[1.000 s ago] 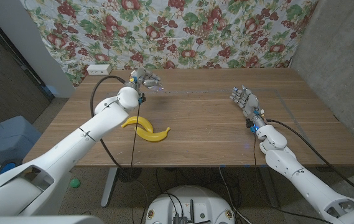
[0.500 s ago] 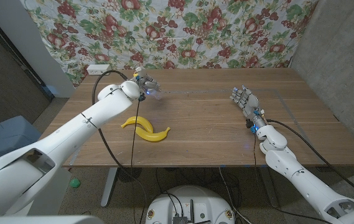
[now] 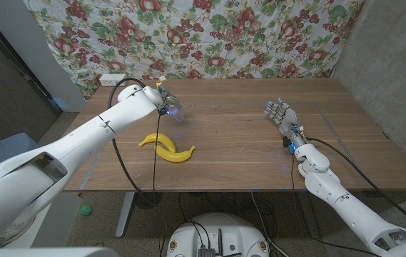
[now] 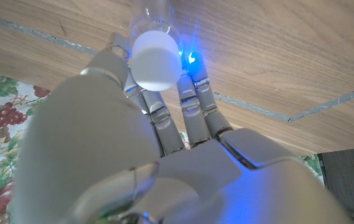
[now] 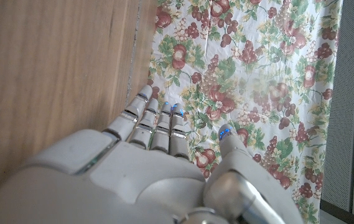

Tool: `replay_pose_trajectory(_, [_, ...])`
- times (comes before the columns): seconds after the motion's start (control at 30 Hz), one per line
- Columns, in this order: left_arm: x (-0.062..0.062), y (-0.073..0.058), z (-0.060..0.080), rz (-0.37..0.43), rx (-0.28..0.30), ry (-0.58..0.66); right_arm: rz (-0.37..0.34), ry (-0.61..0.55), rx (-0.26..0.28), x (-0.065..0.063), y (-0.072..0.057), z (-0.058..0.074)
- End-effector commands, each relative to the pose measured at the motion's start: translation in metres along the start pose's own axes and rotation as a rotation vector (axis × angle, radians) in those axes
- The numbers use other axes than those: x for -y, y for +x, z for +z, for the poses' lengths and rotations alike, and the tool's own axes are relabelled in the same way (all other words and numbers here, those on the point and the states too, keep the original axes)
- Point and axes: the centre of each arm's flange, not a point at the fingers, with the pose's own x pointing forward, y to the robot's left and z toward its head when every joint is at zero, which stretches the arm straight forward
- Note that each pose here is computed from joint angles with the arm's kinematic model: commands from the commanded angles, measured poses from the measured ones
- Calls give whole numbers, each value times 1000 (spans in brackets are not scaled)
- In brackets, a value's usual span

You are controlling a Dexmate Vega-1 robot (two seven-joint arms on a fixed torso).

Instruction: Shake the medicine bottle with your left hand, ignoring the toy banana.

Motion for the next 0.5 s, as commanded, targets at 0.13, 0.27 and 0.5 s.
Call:
replay_pose_trajectory(0.13, [7, 12, 0, -40, -61, 29, 0, 2, 0, 2, 0, 0])
replay_pose_trajectory(0.27, [8, 16, -1, -57, -74, 31, -3, 5, 0, 3, 0, -1])
replay_pose_trajectory(0.5, [10, 21, -2, -90, -129, 44, 1, 0, 0, 3, 1, 0])
